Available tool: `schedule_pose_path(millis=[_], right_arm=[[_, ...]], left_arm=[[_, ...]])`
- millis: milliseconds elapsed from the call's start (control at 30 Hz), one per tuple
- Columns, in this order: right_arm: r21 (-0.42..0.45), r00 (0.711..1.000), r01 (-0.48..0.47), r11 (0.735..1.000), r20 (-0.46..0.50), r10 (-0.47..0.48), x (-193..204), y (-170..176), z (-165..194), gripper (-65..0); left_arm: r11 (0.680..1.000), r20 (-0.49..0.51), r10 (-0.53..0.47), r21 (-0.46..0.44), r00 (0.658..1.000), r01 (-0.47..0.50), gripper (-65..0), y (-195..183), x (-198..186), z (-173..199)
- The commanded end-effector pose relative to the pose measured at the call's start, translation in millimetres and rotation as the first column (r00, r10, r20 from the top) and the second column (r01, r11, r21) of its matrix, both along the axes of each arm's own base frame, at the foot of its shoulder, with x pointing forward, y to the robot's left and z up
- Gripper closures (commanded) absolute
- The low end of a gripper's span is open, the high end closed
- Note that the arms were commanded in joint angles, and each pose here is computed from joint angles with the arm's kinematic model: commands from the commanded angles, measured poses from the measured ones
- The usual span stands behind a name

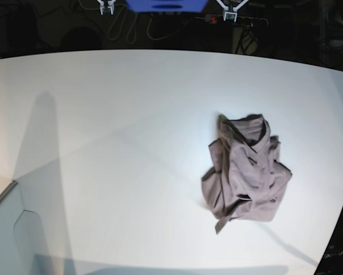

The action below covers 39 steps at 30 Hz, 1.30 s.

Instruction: Layout the t-shirt on the table in an organized manner, then fold the t-shirt properly

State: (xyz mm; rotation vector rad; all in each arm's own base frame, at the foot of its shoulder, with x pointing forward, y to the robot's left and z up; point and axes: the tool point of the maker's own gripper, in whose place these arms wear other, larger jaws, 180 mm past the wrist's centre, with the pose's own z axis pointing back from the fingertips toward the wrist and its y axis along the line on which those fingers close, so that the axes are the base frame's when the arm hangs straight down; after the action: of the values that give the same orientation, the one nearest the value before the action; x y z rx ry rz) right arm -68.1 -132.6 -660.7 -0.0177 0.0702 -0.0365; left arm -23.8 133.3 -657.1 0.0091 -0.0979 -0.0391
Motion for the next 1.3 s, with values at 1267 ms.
schedule_pose_path(millis=[1267], right_arm=[[-0.075,0.715,-0.056,0.996,0.693,0.092,160,-11,271,0.0]], left_arm=[[0.995,0.676,-0.036,-0.048,0.736,0.093,-0.1,-22,164,271]])
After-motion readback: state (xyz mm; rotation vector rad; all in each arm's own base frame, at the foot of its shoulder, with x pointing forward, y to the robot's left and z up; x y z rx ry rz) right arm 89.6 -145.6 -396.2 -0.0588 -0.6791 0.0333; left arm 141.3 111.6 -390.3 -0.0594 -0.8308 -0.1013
